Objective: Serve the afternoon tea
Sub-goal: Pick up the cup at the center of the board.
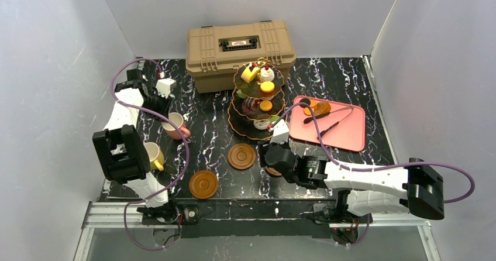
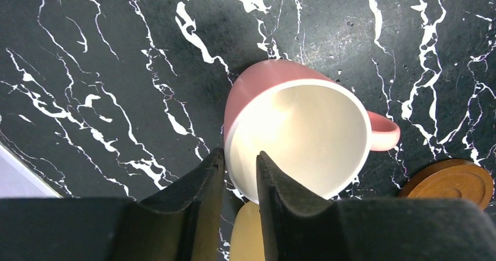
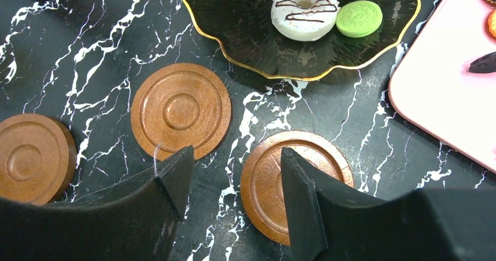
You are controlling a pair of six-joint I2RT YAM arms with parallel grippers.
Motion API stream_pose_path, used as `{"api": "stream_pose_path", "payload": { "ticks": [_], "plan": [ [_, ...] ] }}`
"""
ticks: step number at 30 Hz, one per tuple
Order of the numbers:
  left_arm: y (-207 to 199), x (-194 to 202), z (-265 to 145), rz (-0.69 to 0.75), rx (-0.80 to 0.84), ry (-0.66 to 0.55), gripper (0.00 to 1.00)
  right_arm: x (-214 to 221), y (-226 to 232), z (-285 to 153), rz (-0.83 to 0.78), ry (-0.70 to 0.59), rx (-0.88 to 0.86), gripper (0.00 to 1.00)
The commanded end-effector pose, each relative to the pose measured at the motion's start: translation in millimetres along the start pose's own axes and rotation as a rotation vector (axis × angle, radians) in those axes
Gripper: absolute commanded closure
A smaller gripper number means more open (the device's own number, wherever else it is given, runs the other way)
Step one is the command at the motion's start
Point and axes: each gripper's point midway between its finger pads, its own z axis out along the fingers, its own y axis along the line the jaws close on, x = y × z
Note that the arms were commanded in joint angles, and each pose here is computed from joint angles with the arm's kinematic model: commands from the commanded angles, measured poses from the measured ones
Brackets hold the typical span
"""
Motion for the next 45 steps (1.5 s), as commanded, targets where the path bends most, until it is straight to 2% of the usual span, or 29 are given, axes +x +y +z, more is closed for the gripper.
{"api": "stream_pose_path", "payload": {
  "ticks": [1,3,6,7,12,18,24,28,37,45],
  "plan": [
    [-15,7,3,-0.032,0.058,0.002,0.75,-29,10,-3,0.051,-0.072,-0.008,0.35],
    [-18,6,3,-0.042,0.068,-0.005,0.82,-30,11,-3,0.052,-0.075,-0.009,0.35],
    [-25,3,1,-0.048,0.080,-0.017,0.98,-32,14,-1,0.046,-0.082,-0.018,0.37],
    [-29,2,0,-0.060,0.085,-0.024,1.00,-34,17,0,0.043,-0.088,-0.028,0.37],
    [-59,2,-11,-0.135,0.119,-0.065,1.00,-49,47,7,-0.025,-0.140,-0.144,0.28],
    [-93,-7,-37,-0.261,0.075,-0.151,1.00,-61,107,21,-0.135,-0.177,-0.343,0.15],
    [-139,-13,-51,-0.221,0.095,-0.184,1.00,-52,162,41,-0.283,-0.122,-0.547,0.07],
    [-145,-10,-54,-0.195,0.072,-0.186,1.00,-49,188,32,-0.316,-0.086,-0.696,0.06],
    [-156,-13,-62,-0.186,0.100,-0.201,1.00,-44,192,40,-0.391,-0.045,-0.686,0.05],
    [-162,-13,-68,-0.168,0.118,-0.207,1.00,-43,191,62,-0.445,-0.027,-0.614,0.12]
  ]
}}
